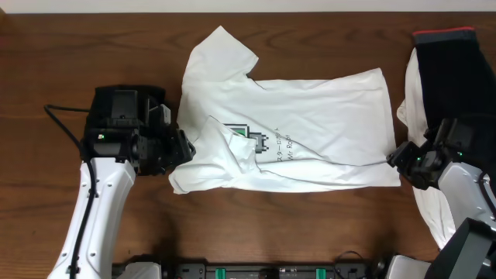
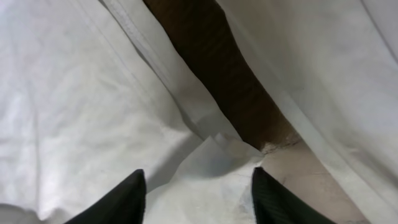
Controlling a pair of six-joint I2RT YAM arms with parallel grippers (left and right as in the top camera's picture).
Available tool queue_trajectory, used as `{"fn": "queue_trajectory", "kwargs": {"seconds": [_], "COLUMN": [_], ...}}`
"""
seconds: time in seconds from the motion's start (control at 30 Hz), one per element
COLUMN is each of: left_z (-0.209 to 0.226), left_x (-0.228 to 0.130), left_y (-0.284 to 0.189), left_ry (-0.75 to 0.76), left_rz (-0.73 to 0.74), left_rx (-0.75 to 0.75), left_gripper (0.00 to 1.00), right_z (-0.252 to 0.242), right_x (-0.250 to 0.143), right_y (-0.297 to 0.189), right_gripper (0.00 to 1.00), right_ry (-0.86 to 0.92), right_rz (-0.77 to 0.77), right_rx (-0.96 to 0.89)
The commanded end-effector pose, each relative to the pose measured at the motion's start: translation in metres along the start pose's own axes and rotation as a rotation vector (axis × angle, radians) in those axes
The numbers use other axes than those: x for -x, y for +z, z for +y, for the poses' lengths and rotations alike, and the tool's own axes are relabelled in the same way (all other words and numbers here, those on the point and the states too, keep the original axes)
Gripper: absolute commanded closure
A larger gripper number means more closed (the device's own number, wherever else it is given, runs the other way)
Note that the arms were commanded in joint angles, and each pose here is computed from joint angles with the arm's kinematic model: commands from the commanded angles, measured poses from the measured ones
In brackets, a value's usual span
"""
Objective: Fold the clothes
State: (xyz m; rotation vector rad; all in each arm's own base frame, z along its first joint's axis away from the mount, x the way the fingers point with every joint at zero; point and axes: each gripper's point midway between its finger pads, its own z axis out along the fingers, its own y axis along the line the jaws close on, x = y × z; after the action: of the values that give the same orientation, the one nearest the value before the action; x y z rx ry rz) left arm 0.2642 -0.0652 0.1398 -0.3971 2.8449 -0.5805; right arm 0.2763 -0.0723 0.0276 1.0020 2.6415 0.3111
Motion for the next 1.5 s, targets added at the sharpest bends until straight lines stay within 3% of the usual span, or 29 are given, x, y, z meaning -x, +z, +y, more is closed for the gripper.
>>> {"fn": "queue_trajectory", "kwargs": {"seconds": [0.0,0.1,0.2,0.3,0.37,0.5,0.83,1.1,1.47], "left_z": [-0.004,-0.004,-0.004,-0.004,-0.004,-0.004,-0.005,-0.005,-0.019], "left_x": [0.007,0.008,0.008,0.008,0.008,0.008,0.010,0.011,0.004], "left_y": [-0.007,-0.007,-0.007,-0.007,-0.007,-0.007,-0.007,-0.007,-0.003], "left_ry": [0.029,0.030,0.030,0.030,0.030,0.030,0.034,0.036,0.288], "left_rz": [-0.031,-0.033,-0.033,-0.033,-0.033,-0.033,-0.043,-0.045,-0.030], "left_rx": [-0.009,-0.010,-0.009,-0.009,-0.009,-0.009,-0.013,-0.013,-0.033], "left_gripper": [0.46,0.46,0.46,0.46,0.46,0.46,0.46,0.46,0.43], "right_z": [-0.001,-0.003,-0.006,-0.006,0.002,0.030,0.062,0.052,0.050], "right_x": [-0.001,-0.004,-0.008,-0.007,-0.006,-0.001,0.017,0.032,0.028], "right_y": [0.002,0.007,0.013,0.014,0.012,-0.005,-0.056,-0.054,-0.050], "right_gripper": [0.52,0.53,0.61,0.78,0.98,0.99,0.99,0.99,0.99], "right_ry": [0.030,0.035,0.041,0.041,0.038,-0.022,-0.083,-0.055,-0.047], "right_rz": [0.011,0.031,0.053,0.056,0.057,0.049,-0.029,-0.093,-0.072], "right_rx": [0.011,0.003,-0.008,-0.003,0.036,0.173,0.277,0.207,0.194]}}
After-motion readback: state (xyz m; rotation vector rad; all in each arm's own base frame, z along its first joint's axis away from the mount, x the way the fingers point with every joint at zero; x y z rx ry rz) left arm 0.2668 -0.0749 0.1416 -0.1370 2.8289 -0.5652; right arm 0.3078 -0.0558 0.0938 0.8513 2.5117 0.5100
